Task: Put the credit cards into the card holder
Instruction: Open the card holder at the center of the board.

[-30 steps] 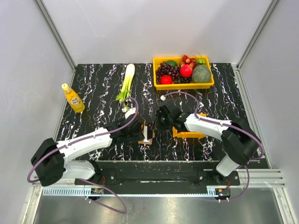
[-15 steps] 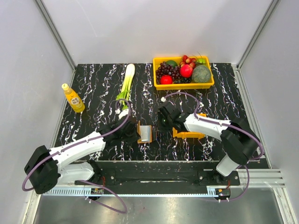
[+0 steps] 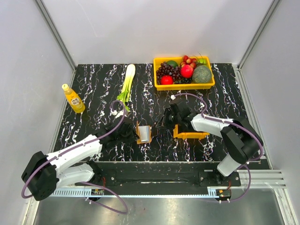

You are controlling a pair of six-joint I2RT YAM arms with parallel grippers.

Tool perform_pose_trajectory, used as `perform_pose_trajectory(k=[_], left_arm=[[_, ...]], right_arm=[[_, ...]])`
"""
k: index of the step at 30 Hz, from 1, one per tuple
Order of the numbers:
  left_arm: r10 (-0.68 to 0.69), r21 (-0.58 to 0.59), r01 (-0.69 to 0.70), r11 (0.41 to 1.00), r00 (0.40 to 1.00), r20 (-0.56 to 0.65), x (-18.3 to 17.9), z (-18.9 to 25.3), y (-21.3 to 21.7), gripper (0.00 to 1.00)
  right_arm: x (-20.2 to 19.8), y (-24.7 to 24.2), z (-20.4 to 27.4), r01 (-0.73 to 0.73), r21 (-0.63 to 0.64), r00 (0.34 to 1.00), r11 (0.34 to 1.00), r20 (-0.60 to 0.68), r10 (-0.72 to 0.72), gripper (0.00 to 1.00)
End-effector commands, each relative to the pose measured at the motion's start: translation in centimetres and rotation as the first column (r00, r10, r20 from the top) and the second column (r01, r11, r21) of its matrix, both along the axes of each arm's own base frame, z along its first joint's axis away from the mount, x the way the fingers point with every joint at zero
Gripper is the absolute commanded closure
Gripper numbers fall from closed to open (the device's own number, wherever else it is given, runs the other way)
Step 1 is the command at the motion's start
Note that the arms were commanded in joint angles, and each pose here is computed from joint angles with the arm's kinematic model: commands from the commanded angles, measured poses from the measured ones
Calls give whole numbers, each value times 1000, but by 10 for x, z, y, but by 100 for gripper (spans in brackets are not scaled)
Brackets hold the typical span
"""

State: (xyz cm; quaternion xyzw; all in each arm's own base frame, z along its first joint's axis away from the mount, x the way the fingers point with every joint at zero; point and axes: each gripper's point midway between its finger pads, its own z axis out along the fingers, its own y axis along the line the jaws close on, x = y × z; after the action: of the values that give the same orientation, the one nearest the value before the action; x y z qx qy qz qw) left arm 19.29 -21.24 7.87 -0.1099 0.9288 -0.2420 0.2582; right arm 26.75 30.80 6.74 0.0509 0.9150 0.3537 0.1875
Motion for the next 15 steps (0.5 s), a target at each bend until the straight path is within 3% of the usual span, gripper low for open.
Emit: perform_pose_trajectory(k=[1, 4, 15], left_arm=[[-16, 7, 16, 1000, 1000, -11, -4, -7, 8, 100], [-19, 7, 19, 1000, 1000, -13, -5, -9, 11, 100], [-30, 19, 31, 999, 999, -27, -9, -14, 15, 100]], right_arm=[[5, 17, 40, -42, 148, 998, 988, 59, 34, 100], [4, 23, 42, -61, 180, 997, 982, 57, 51, 100], [17, 13, 9, -30, 68, 998, 997, 61, 25, 100]])
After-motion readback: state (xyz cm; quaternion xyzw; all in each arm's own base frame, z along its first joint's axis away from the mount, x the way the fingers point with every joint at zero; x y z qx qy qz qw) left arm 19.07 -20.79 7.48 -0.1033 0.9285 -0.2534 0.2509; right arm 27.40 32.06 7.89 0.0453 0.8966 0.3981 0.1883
